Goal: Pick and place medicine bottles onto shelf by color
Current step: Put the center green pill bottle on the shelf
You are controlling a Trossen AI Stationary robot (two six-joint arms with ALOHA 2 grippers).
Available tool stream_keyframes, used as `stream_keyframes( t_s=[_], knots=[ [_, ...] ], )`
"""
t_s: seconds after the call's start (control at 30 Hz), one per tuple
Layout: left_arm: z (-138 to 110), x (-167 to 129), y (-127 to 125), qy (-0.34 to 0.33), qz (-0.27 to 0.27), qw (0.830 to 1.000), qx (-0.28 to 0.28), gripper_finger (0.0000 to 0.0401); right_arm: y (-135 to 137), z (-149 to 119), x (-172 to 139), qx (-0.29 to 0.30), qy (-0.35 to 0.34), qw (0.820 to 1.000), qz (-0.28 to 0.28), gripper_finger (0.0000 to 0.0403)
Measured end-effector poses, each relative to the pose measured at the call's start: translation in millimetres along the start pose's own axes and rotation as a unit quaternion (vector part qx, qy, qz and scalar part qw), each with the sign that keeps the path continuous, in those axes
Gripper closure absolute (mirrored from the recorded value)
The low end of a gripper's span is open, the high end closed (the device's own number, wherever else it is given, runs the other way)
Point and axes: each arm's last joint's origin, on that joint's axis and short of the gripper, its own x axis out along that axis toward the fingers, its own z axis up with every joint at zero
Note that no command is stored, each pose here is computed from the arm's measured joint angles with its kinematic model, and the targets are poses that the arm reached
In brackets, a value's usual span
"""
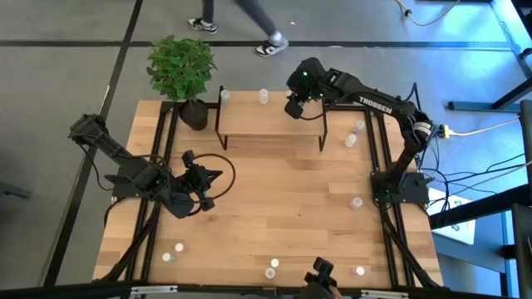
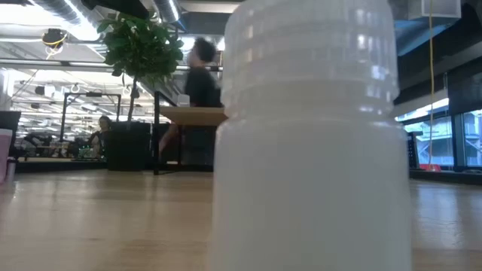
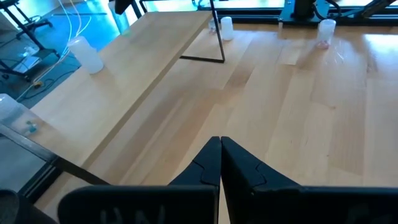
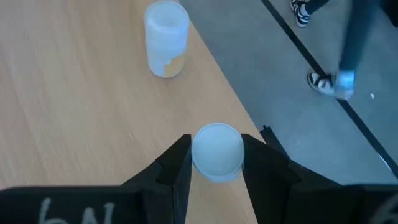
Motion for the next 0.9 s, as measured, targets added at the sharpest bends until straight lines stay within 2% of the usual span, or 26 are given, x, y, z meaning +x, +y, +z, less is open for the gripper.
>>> stream_keyframes(
  t_s=[0.33,0.9],
  knots=[
    [0,0,0,0.000,0.000,1.000,-0.003,0.0401,0,-4,15,0.000,0.018,1.000,0.002,0.0275],
    [0,0,0,0.000,0.000,1.000,-0.004,0.0401,-2,-4,16,0.000,0.018,1.000,-0.021,0.0275]
  ],
)
